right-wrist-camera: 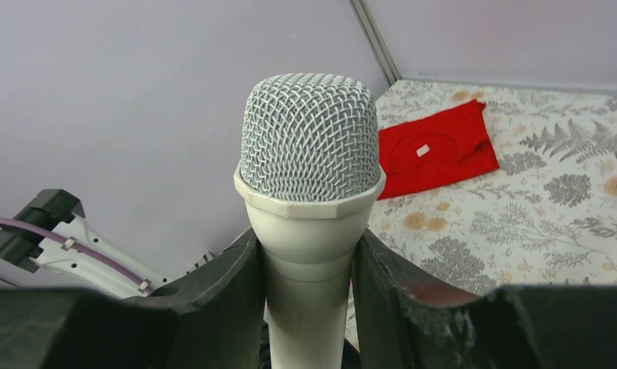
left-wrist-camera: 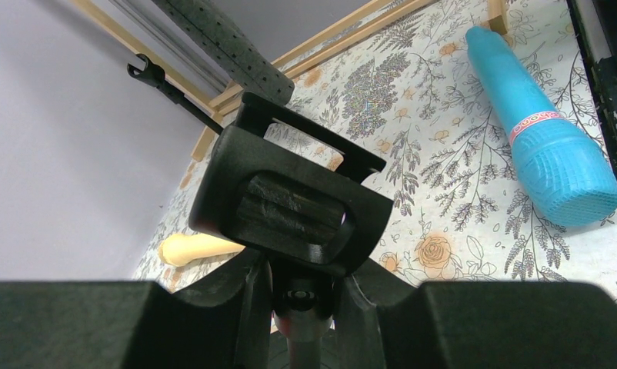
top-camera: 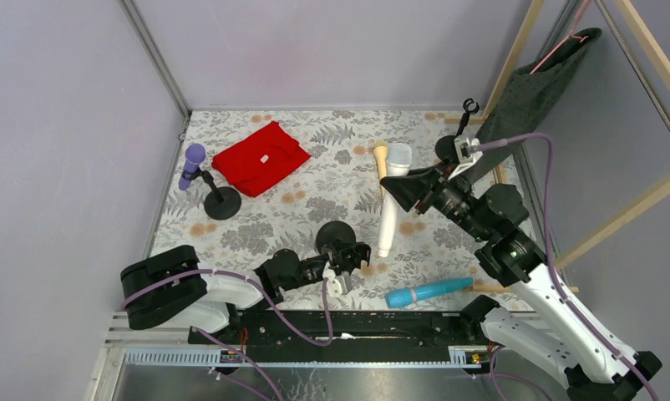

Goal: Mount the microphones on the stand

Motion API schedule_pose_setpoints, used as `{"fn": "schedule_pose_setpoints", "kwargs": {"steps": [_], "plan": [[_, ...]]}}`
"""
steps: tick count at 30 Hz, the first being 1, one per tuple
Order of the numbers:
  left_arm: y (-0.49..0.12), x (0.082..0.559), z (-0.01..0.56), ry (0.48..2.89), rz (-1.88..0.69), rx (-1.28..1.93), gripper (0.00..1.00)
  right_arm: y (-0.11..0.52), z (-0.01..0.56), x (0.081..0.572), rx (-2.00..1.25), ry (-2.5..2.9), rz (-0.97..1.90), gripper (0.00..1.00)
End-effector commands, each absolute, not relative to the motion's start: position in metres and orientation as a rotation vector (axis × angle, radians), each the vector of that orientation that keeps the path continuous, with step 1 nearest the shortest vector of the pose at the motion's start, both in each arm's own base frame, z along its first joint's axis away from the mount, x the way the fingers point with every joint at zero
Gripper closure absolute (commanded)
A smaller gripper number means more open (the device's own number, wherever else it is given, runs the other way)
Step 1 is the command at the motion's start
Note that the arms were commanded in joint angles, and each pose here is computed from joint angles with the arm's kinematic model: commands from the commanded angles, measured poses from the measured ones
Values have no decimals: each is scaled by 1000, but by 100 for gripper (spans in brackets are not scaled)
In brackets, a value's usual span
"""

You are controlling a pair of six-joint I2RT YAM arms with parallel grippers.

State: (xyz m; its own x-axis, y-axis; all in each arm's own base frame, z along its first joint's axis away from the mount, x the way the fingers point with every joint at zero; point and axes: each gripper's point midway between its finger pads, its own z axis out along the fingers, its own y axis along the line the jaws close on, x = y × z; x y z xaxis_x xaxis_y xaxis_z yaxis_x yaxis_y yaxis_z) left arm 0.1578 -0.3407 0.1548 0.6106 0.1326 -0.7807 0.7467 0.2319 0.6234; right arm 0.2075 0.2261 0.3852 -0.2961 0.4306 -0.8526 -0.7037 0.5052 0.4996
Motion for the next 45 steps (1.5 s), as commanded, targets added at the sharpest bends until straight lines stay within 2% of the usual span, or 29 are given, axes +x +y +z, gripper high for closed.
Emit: {"fn": "schedule_pose_setpoints", "kwargs": {"steps": [1, 18, 32, 45], "plan": [[-348, 162, 204, 716, -441, 1186, 100, 234, 398, 212, -241, 1444, 1188, 100], [-353, 154, 188, 739, -453, 1214, 100, 275, 365, 230, -298, 1528, 1142, 100], [-352, 152, 184, 747, -462, 1211, 100, 277, 331, 237, -313, 1580, 1036, 100], [-346, 162, 178, 799, -449, 1129, 100, 292, 302, 207, -457, 1647, 1130, 100]]}}
